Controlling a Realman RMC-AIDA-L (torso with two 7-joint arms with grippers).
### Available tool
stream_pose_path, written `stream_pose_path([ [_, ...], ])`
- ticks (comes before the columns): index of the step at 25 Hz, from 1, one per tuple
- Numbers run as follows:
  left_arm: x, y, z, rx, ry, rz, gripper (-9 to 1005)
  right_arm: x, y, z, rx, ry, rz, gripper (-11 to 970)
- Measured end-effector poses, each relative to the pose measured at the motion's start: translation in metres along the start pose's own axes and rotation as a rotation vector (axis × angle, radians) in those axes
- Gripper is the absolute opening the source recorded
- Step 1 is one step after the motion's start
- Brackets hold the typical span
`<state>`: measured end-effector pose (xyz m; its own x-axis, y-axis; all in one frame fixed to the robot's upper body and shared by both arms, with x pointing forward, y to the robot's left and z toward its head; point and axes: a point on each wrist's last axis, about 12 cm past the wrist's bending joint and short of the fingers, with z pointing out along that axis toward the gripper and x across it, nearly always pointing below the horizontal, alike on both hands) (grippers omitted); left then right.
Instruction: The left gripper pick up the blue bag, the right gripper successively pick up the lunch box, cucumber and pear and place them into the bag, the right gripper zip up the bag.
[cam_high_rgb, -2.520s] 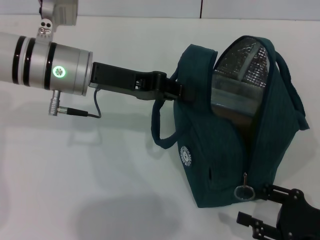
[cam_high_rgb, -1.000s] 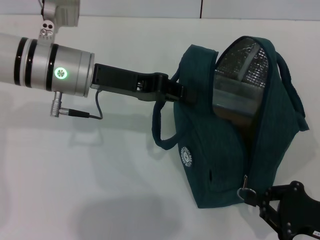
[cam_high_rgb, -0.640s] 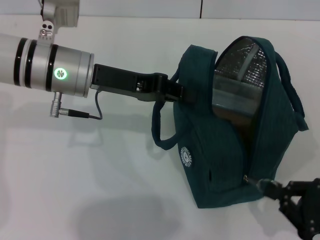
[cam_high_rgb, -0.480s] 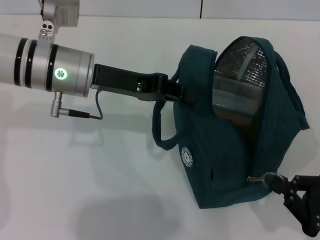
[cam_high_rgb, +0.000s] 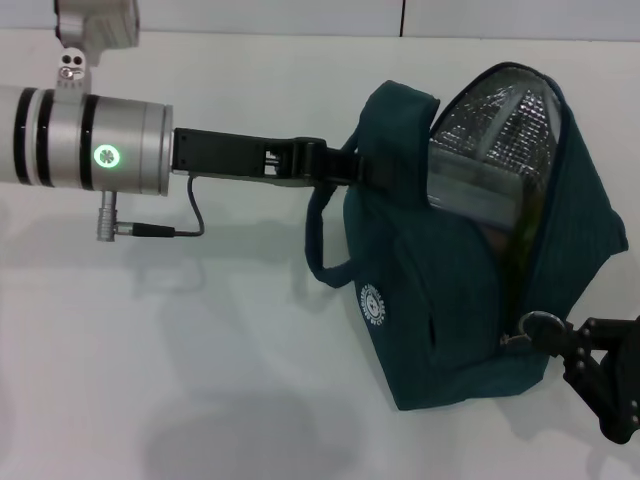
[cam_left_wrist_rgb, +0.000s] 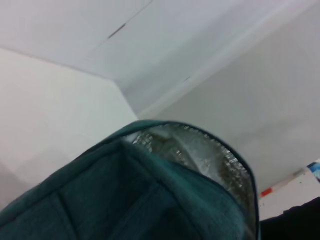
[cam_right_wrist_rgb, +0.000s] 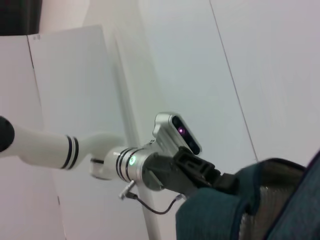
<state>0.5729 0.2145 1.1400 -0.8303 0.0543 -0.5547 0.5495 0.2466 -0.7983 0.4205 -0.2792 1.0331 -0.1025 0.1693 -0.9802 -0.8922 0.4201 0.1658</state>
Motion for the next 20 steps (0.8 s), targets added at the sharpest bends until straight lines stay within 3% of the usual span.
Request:
stream_pose_path([
  [5, 0.003, -0.002, -0.009, 0.047, -0.1, 0.077, 100, -0.002, -0.002, 0.002, -0.001, -0.012, -0.006, 6],
  [8, 0.006, -0.004, -0.017, 0.078, -0.19, 0.126, 332, -0.004, -0.003, 0.002, 0.007, -0.026, -0.013, 7],
  [13, 0.016, -0.003, -0.029, 0.089, -0.268, 0.205, 442, -0.012, -0.007, 0.003, 0.025, -0.085, -0.039, 7],
  [18, 0.041, -0.002, -0.037, 0.114, -0.35, 0.327, 552, -0.026, -0.016, 0.012, 0.013, -0.165, -0.087, 8],
  [20, 0.049, 0.0, -0.037, 0.12, -0.366, 0.33, 613, -0.033, -0.019, 0.018, -0.005, -0.2, -0.104, 8],
])
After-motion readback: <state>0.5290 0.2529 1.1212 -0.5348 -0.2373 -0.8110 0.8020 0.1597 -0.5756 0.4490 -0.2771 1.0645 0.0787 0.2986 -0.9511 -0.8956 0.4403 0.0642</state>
